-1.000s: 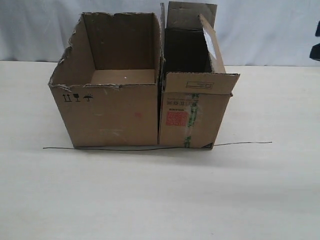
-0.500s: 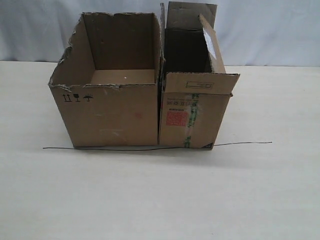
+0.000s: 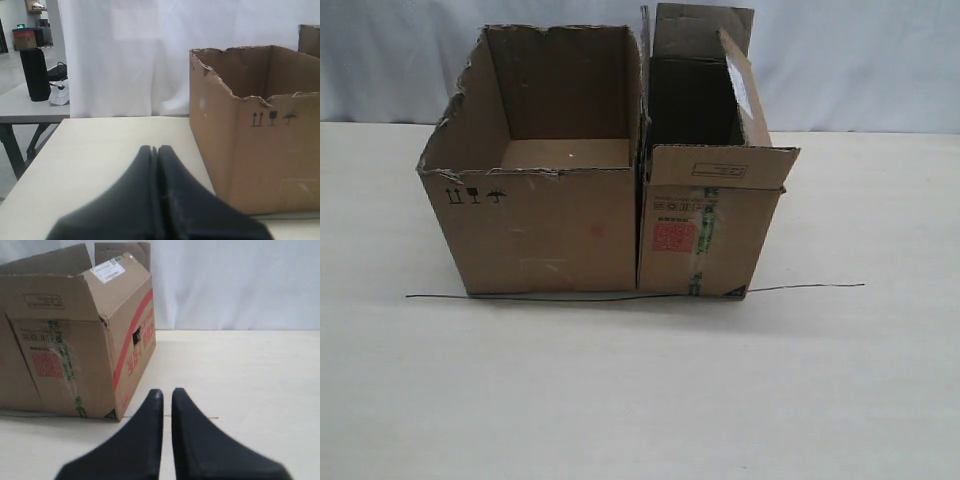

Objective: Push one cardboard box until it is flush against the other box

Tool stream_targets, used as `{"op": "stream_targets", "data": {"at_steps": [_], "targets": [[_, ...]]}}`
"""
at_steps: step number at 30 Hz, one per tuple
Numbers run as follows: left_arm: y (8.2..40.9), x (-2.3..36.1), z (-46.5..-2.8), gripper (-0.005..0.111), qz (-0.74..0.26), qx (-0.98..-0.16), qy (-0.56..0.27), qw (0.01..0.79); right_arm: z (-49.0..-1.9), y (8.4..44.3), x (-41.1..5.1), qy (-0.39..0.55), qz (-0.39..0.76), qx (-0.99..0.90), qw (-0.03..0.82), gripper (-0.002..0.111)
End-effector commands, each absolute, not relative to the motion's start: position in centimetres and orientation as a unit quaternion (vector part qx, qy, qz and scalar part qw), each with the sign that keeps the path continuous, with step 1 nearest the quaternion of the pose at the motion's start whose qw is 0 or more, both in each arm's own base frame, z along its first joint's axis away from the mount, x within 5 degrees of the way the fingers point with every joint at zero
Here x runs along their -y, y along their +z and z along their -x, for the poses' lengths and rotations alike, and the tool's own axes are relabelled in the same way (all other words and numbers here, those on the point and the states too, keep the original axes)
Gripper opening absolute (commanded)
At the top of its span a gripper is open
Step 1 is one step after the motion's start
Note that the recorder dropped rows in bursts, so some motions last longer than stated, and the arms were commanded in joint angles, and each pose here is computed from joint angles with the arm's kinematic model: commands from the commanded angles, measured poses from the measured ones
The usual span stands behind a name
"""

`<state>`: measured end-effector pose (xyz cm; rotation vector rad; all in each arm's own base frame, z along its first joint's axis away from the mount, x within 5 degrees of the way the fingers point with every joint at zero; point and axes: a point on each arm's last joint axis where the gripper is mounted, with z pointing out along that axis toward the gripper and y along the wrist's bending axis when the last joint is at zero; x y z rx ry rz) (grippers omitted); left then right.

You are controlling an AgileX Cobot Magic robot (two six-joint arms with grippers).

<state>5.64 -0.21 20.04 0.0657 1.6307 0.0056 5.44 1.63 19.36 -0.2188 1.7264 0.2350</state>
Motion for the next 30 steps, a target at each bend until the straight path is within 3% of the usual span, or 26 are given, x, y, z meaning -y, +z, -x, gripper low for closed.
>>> {"op": "stream_targets", "data": {"at_steps": [1,15,24,30], "targets": [[20.0,0.2,-5.6,0.0,-0.028,-0.726,0.002,0.687,-5.3,18.7,-1.4,0.09,0.093,-0.769,0.626,0.005],[20.0,0.2,-5.6,0.0,-0.028,-0.726,0.002,0.687,-5.3,18.7,-1.2,0.11,0.05,-0.774,0.621,0.005],[20.0,0.2,-5.6,0.0,-0.028,-0.726,0.002,0.687,-5.4,18.7,0.7,0.023,-0.119,-0.767,0.63,0.005],[20.0,0.2,-5.6,0.0,-0.028,-0.726,0.002,0.687,-5.4,18.7,0.3,0.043,-0.095,-0.77,0.629,0.005]]}}
